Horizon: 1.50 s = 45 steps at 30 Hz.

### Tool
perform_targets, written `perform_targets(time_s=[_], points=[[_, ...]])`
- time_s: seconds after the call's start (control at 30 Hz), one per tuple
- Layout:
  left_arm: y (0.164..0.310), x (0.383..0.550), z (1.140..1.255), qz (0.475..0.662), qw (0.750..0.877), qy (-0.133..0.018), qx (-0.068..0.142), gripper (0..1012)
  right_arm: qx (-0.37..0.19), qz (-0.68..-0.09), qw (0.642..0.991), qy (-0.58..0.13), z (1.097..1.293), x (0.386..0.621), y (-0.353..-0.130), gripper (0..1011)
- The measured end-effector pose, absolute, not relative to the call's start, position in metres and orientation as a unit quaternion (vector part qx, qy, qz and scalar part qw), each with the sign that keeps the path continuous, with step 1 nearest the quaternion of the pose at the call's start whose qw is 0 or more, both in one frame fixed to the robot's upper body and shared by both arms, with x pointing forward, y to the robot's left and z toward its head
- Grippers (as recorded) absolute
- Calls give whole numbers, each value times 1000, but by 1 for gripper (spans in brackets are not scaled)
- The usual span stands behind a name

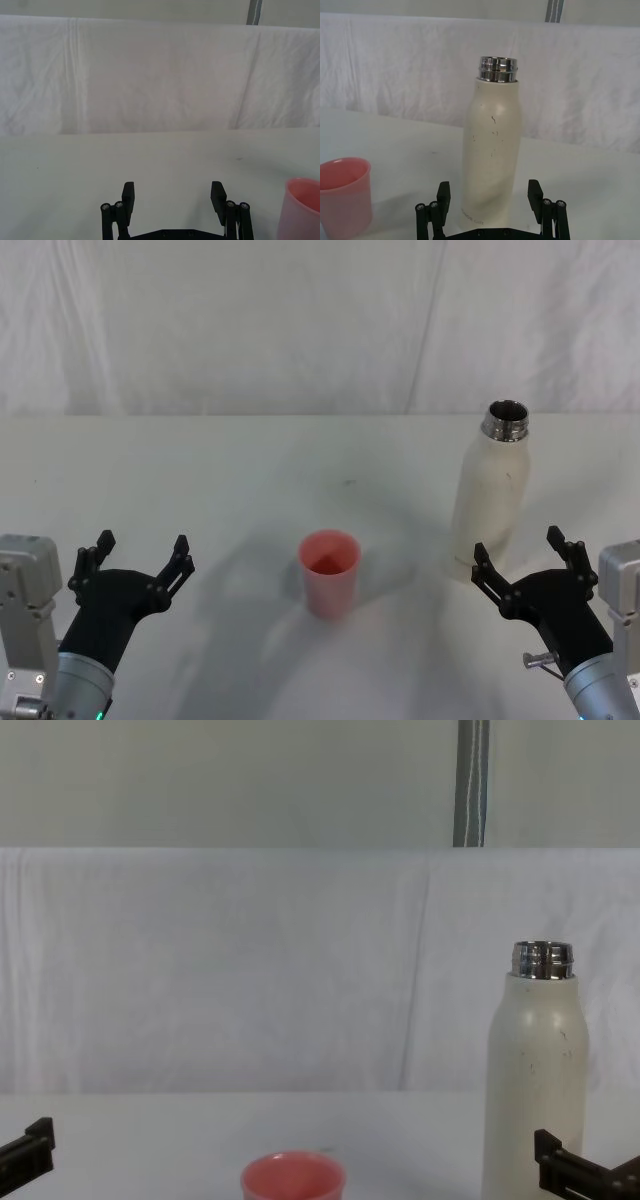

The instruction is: Grasp the thermos with one hand and pour water into the cup lid.

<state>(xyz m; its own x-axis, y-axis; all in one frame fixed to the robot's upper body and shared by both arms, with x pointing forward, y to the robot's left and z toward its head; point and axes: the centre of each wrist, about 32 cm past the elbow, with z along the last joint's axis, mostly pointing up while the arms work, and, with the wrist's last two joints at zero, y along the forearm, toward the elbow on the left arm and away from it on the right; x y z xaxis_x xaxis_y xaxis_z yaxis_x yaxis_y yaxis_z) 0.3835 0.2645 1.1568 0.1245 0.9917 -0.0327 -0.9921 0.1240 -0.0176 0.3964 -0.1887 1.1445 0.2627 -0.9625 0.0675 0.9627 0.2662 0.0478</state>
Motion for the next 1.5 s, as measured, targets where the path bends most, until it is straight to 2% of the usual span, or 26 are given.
perform_targets(time_s=[1.5], points=[[265,384,1157,662,750,6,-17,1001,-1,-606,795,-41,1144,396,-189,1001]])
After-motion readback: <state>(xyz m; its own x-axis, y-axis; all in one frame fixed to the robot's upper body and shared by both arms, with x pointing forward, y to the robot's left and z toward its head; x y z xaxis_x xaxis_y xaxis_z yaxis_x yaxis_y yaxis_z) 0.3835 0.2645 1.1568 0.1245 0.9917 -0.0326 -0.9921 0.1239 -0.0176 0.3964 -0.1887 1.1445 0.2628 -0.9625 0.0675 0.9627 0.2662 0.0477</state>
